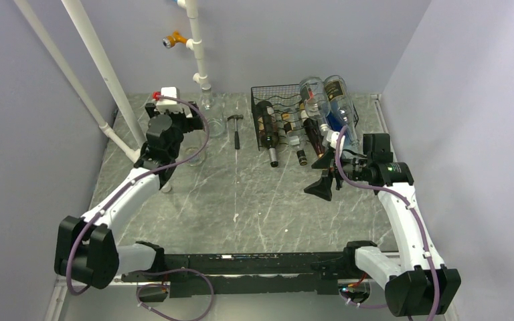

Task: Take the wine bottle off the wine rack
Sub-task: Move the wine bottle to the center of the board, then pick up the wine bottle from the wine rack.

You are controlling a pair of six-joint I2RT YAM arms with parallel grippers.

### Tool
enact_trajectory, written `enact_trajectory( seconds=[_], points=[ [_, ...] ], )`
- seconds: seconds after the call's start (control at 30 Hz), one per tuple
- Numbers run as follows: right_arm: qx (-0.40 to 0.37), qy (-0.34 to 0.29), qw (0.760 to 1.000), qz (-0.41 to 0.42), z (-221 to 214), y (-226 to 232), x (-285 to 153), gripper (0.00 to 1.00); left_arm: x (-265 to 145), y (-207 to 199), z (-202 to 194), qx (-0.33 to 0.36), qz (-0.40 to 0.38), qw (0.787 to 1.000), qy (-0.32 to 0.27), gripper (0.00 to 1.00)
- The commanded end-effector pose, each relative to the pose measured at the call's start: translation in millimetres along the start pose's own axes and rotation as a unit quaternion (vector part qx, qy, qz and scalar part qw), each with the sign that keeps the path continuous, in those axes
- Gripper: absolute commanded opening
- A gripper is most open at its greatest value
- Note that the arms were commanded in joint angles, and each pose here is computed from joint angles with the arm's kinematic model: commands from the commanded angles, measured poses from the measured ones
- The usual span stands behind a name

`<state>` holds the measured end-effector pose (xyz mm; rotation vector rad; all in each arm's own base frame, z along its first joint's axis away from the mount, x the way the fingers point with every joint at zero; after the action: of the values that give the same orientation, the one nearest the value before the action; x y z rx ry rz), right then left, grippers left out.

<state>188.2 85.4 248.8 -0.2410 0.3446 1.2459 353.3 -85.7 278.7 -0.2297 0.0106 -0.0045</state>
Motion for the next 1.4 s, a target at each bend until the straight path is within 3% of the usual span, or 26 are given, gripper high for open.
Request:
enact_trajectory(
  seconds=[0.0, 0.27, 0.6, 0.9, 1.1, 1.27, 1.37],
  points=[
    [-0.040, -0.026, 0.999, 0.001, 11, 2, -4, 0.98, -17, -12, 40, -0.039, -0.030, 0.999, -0.018, 1.00],
    [-0.048, -0.028, 0.998, -0.005, 12, 1, -8, 0.98, -39, -17, 54, -0.089, -0.023, 0.994, 0.055, 1.00],
    [-0.045, -0.033, 0.998, -0.033, 18, -4, -21, 0.99, -67, -38, 71, -0.096, -0.112, 0.982, 0.119, 1.00],
    [-0.022, -0.019, 0.994, -0.104, 48, -30, -36, 0.99, -99, -67, 76, -0.043, -0.313, 0.938, 0.142, 0.99],
    [0.037, -0.006, 0.979, -0.202, 67, -65, -46, 1.00, -104, -75, 54, -0.043, -0.380, 0.910, 0.159, 0.99],
    [0.087, 0.007, 0.971, -0.222, 69, -90, -44, 1.00, -112, -84, 36, -0.051, -0.453, 0.871, 0.181, 1.00],
    [0.118, 0.012, 0.961, -0.251, 65, -106, -42, 1.00, -114, -85, 26, -0.055, -0.465, 0.861, 0.196, 0.99]
  ],
)
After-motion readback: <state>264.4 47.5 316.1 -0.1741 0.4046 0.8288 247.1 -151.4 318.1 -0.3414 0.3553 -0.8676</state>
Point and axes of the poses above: each gripper's point midway between its finger pads, its own x axis out along the fingers, its own y axis along the line the jaws close on, z = x × y, the point moved 7 cm from there along -x, back along the fingers, and after that the axes turned 8 degrees about -x, right-handed, at the moved point
